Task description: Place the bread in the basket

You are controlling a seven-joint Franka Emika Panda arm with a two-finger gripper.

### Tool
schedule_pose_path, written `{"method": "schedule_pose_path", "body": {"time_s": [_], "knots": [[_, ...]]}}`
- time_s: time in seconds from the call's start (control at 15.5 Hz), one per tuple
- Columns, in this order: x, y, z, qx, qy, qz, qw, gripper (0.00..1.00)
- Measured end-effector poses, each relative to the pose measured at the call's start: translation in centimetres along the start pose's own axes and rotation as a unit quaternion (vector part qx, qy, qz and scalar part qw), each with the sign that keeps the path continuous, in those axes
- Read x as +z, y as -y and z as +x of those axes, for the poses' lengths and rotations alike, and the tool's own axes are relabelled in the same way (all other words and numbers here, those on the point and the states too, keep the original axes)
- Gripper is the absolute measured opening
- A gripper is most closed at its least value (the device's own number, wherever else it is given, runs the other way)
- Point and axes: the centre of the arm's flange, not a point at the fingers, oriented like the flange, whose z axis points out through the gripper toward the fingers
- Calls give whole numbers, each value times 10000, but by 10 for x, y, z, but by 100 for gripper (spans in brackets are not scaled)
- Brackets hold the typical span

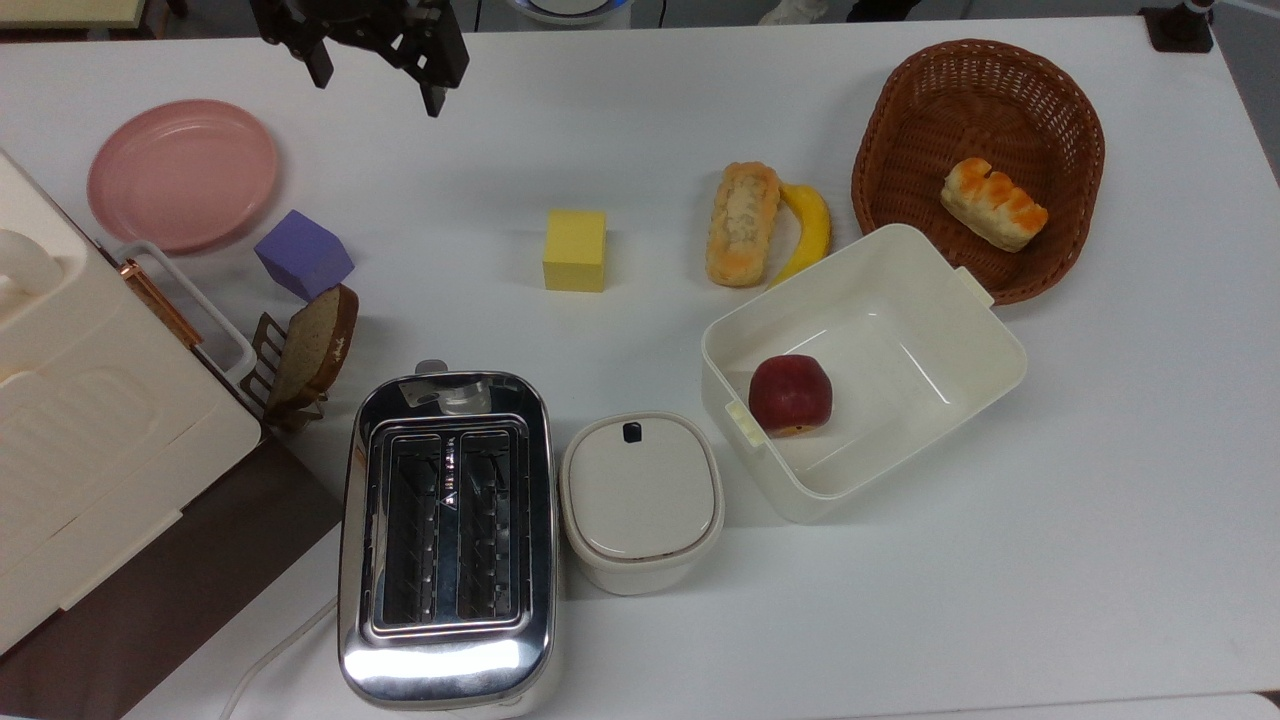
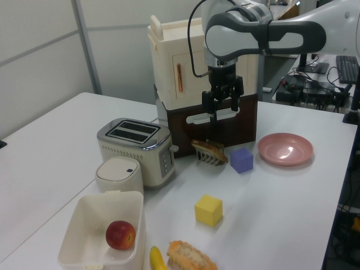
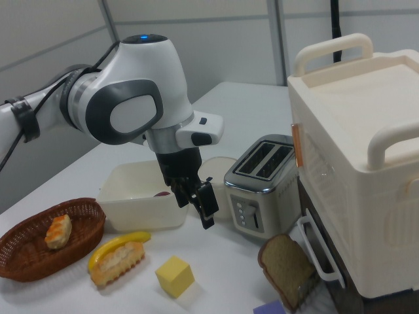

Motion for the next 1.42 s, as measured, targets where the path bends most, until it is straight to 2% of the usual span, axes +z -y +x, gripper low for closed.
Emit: {"method": "schedule_pose_path", "body": {"time_s": [1.42], "knots": [[17,8,3,-69,208,-31,9998,100]]}}
